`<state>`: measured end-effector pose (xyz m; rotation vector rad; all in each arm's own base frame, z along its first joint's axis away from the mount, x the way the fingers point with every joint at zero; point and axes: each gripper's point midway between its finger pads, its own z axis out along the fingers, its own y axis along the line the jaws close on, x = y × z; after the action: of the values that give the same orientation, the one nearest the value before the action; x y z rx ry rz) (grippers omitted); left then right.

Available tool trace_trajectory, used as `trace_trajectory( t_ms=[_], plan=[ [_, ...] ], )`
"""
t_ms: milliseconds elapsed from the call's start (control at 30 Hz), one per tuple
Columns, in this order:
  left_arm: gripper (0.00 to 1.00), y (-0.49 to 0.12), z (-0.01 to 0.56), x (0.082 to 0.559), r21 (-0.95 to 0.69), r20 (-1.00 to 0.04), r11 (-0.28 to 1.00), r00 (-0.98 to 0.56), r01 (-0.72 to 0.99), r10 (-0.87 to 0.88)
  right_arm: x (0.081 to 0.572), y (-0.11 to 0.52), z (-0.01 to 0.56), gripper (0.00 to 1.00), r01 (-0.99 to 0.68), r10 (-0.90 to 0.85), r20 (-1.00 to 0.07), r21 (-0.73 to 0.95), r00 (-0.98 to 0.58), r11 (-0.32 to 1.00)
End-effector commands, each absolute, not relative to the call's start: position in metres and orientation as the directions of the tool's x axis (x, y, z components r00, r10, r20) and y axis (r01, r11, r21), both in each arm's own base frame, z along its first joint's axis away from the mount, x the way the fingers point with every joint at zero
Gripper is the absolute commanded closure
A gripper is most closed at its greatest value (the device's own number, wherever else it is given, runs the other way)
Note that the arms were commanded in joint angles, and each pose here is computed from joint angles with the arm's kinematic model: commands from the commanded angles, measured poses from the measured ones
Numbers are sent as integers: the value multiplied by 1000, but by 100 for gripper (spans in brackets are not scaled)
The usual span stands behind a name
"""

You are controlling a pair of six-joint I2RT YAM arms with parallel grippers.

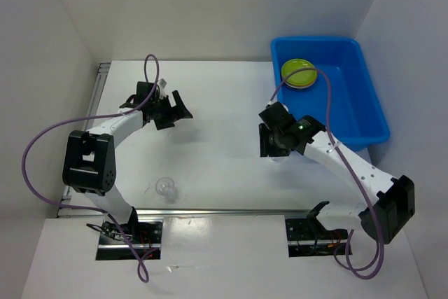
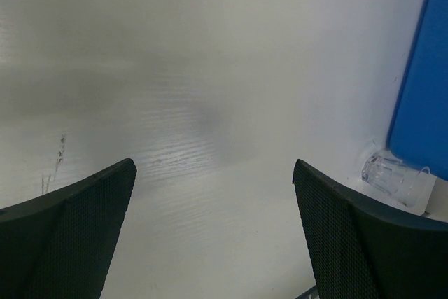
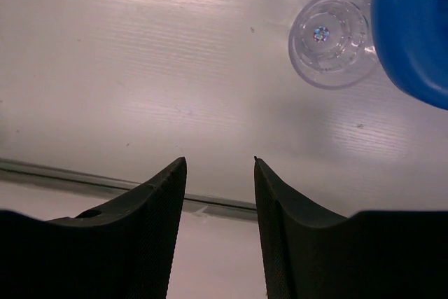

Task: Place the mixed dishes into the plastic bin

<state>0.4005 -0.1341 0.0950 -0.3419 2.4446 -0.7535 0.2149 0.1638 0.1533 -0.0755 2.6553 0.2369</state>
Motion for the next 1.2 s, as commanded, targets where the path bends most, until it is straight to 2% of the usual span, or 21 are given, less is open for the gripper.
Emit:
trace_trajectory(
  t_ms=[0, 200, 533, 967, 1167],
  plan=[
    [0, -139, 114, 404, -593, -490, 805, -791, -7, -367, 221, 151, 144, 51, 45, 80, -445, 88, -892, 995],
    [0, -142, 112, 402, -593, -490, 805, -794, 0, -360, 244, 158, 123, 53, 146, 133, -469, 10, -873, 989],
    [0, -145, 111, 400, -603, -484, 798, -800, 10, -356, 273, 149, 98, 53, 199, 95, -503, -157, -859, 967],
    [0, -149, 103, 399, -618, -459, 786, -818, 14, -347, 299, 151, 106, 51, 241, 119, -560, -149, -820, 959],
    [0, -151, 105, 400, -624, -463, 781, -817, 24, -345, 306, 142, 98, 51, 258, 103, -567, -199, -817, 945]
  ],
)
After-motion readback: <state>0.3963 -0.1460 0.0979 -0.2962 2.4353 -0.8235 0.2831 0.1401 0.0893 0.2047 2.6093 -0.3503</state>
